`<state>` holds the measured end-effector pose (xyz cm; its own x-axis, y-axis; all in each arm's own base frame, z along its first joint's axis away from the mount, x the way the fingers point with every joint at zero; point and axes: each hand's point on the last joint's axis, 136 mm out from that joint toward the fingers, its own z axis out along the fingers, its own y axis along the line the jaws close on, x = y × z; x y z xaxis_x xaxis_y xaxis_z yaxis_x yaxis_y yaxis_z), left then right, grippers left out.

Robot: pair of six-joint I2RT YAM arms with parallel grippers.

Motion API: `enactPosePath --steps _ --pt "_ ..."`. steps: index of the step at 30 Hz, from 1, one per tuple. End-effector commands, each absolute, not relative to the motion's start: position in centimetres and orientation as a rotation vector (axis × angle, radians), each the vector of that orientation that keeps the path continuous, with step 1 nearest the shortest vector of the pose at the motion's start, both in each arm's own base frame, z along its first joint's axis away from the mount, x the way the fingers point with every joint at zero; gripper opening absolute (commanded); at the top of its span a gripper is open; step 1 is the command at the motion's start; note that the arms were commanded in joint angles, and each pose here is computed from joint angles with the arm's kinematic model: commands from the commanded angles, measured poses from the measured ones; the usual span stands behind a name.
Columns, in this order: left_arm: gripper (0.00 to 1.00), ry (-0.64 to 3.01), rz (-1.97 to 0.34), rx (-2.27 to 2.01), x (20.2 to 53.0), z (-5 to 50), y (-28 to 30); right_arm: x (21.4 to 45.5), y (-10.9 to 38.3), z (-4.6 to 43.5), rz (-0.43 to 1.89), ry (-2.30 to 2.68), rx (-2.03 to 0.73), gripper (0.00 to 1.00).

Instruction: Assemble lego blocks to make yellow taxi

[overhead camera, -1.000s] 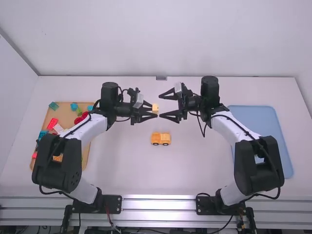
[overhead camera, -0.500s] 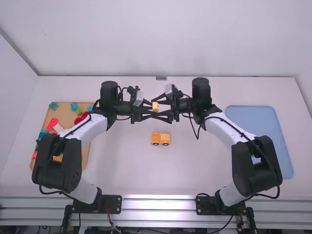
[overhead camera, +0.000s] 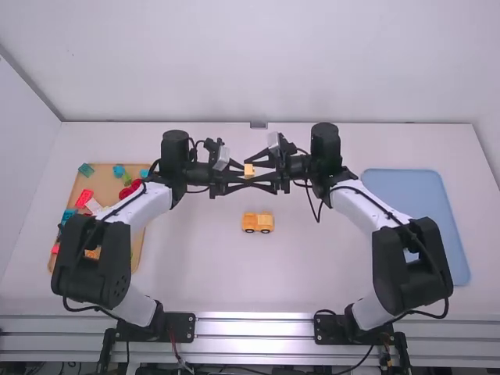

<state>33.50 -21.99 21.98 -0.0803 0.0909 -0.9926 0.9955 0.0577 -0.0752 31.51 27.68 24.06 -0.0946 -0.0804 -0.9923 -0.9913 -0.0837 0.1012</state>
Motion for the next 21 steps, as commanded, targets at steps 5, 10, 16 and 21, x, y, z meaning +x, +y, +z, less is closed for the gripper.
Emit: enactPosePath --steps 5,10,16,21 --pt "0.09 1.311 -1.183 1.228 33.3 22.8 -22.3 31.3 27.6 24.4 1.319 1.286 -1.288 0.48" --pt "0.09 1.310 -1.182 1.229 33.3 22.8 -22.3 31.2 27.6 24.4 1.319 1.284 -1.289 0.39" --pt "0.08 1.256 -1.189 1.255 32.9 23.4 -22.4 31.2 27.6 24.4 1.319 1.284 -1.289 0.32" --pt "0.09 1.262 -1.192 1.244 33.0 23.7 -22.4 31.2 27.6 24.4 1.320 1.284 -1.290 0.32"
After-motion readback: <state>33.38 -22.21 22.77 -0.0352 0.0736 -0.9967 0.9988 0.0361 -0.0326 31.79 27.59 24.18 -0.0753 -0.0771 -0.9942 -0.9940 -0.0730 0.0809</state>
